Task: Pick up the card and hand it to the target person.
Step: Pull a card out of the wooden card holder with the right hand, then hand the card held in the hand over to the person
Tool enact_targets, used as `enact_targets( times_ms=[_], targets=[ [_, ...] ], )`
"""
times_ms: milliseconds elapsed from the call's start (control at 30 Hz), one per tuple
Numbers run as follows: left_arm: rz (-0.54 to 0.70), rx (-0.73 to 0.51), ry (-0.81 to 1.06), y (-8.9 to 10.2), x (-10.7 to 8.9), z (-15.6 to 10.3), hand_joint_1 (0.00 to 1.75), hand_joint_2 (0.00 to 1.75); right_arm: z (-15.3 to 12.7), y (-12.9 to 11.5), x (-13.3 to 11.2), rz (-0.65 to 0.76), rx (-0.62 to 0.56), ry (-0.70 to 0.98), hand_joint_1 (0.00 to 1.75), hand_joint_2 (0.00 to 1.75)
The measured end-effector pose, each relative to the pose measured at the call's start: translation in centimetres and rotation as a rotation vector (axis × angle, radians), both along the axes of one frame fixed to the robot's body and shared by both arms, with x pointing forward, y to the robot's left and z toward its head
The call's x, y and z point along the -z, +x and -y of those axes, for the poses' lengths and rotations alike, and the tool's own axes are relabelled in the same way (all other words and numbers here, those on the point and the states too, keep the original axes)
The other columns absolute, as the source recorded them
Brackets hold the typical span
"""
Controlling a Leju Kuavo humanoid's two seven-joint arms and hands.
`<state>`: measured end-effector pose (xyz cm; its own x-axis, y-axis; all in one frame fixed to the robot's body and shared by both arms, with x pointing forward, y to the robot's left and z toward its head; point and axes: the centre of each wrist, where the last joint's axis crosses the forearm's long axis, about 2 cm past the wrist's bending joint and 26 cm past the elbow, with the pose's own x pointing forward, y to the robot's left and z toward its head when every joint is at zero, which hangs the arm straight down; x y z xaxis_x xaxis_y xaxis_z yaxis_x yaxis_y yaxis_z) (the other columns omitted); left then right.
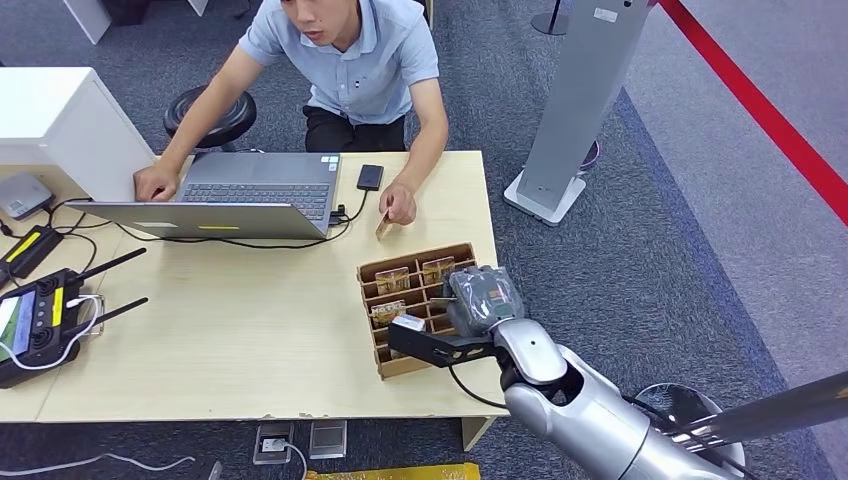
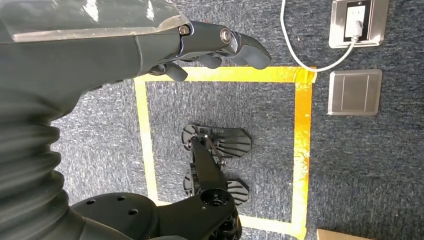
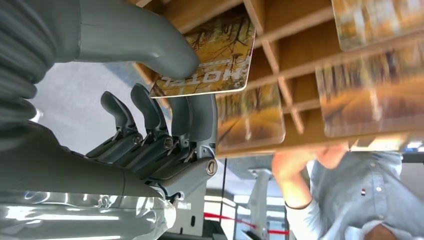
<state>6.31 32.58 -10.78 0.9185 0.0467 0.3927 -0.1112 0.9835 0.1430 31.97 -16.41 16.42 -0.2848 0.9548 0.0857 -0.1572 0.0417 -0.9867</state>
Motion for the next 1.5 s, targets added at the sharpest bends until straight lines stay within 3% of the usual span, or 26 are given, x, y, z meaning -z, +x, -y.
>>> enact_targets(
  times_ms=[133, 233, 400, 567, 733, 967, 1500],
  targets=[
    [-0.005, -0.005, 0.002, 0.0, 0.0, -0.1, 0.00, 1.75, 0.1, 1.0, -3.0, -0.026, 0.014, 0.057, 1.48, 1.75],
    [-0.007, -0.012, 0.004, -0.1, 0.0, -0.2, 0.00, 1.75, 0.2, 1.8, -6.7, -0.031, 0.007, 0.104, 1.48, 1.75],
    [-0.007, -0.016, 0.006, -0.1, 0.0, -0.3, 0.00, 1.75, 0.0, 2.0, -12.7, 0.076, -0.051, 0.181, 1.48, 1.75],
    [-0.003, -0.010, 0.006, -0.1, 0.0, -0.3, 0.00, 1.75, -0.6, 1.7, -15.1, 0.176, -0.125, 0.216, 1.48, 1.75],
    [0.014, 0.007, 0.005, 0.0, 0.0, -0.2, 0.00, 1.75, -1.5, 1.8, -14.8, 0.292, -0.211, 0.278, 1.48, 1.75],
    [0.029, 0.030, 0.001, 0.3, 0.0, -0.1, 0.00, 1.75, -2.2, 3.1, -11.8, 0.423, -0.247, 0.335, 1.48, 1.75],
    [0.037, 0.039, -0.003, 0.6, -0.1, 0.0, 0.00, 1.75, -2.1, 4.3, -8.7, 0.405, -0.176, 0.276, 1.48, 1.75]
  ],
)
